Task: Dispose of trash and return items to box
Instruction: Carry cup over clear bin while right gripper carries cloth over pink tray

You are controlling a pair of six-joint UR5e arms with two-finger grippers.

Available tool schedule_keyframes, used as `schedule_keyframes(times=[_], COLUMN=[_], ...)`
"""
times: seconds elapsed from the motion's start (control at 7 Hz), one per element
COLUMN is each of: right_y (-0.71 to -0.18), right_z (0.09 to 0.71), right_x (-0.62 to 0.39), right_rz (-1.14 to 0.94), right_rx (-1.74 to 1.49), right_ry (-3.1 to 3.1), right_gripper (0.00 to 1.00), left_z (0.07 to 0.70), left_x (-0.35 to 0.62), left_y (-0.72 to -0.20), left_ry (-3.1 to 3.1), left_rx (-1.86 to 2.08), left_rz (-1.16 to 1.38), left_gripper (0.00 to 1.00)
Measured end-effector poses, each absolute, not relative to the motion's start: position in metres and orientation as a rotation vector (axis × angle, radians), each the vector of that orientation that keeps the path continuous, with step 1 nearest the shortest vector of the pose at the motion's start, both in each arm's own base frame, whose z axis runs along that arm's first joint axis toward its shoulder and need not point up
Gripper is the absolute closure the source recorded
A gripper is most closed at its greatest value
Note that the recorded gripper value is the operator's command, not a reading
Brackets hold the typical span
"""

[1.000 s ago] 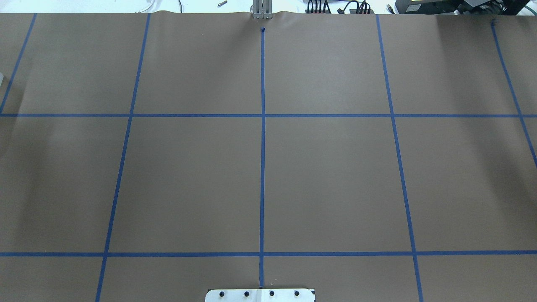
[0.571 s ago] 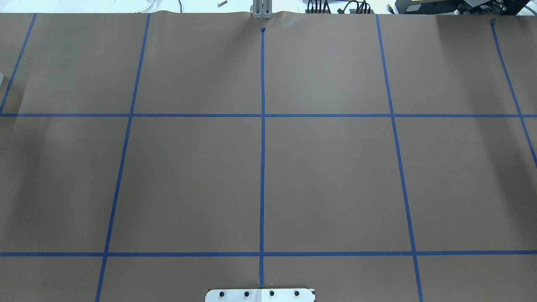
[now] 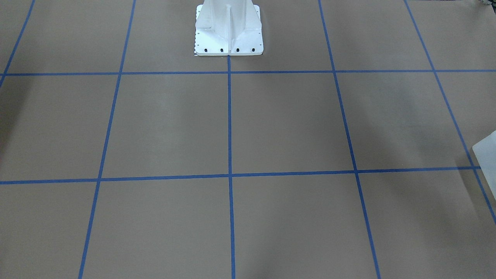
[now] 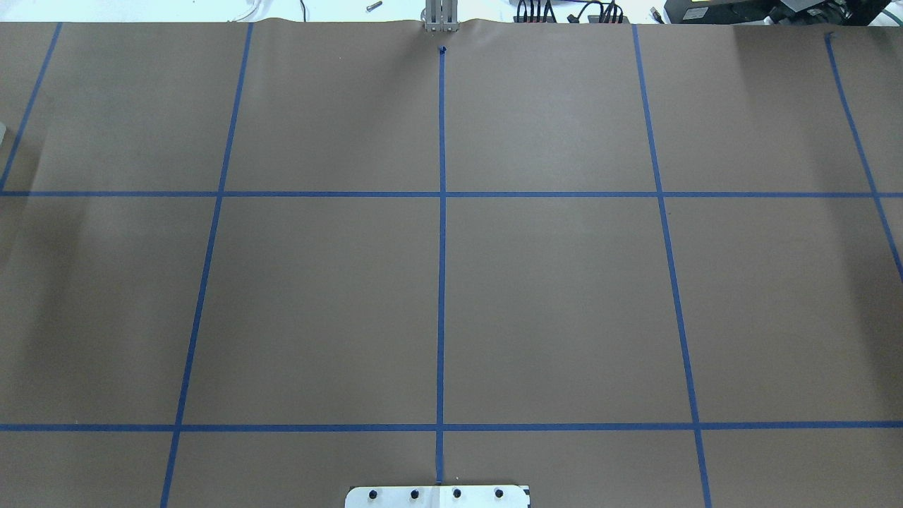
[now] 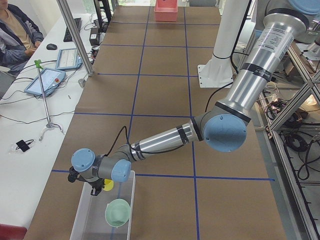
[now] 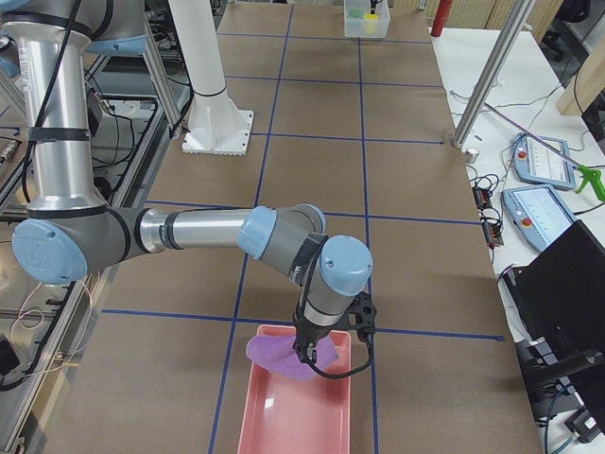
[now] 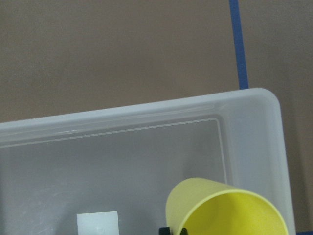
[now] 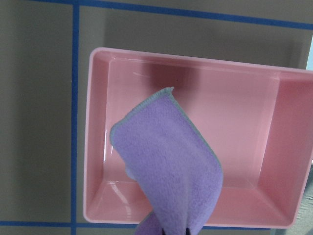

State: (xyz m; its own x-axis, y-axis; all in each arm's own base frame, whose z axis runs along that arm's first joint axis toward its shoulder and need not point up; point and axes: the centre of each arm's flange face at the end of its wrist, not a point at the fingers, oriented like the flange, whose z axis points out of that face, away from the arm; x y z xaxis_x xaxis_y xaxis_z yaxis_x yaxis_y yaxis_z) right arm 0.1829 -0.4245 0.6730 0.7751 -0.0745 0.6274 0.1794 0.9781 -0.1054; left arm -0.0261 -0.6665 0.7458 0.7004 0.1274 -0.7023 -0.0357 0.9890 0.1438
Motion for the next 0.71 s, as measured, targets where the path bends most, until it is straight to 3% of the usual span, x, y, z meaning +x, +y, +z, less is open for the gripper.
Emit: schedule_keyframes(times=[0.29, 0.43, 0.57, 0.71], right_y=[-0.406, -0.401, -0.399, -0.399], right_z=[0.715, 0.729, 0.741, 0.748], right_x=[0.179, 0.177, 0.176, 0.176], right_rz=[-0.141, -0.144, -0.144, -0.136], right_rx=[-0.149, -0.142, -0.133, -0.126], right_ry=[-0.665, -0.663, -0.66, -0.658], right_gripper=[1.0, 0.57, 0.46, 0.09], left_z=[0.712, 0.679, 0.635, 0.591], left_x=[-0.029, -0.037, -0.044, -0.048], left_y=[-0.686, -0.701, -0.713, -0.716], left_ry=[0.866, 0.892, 0.903, 0.905], left_rx=[0.129, 0.119, 0.105, 0.092], left_rz=[0.082, 0.061, 0.043, 0.03], left_gripper=[0.03, 0.03, 0.03, 0.03])
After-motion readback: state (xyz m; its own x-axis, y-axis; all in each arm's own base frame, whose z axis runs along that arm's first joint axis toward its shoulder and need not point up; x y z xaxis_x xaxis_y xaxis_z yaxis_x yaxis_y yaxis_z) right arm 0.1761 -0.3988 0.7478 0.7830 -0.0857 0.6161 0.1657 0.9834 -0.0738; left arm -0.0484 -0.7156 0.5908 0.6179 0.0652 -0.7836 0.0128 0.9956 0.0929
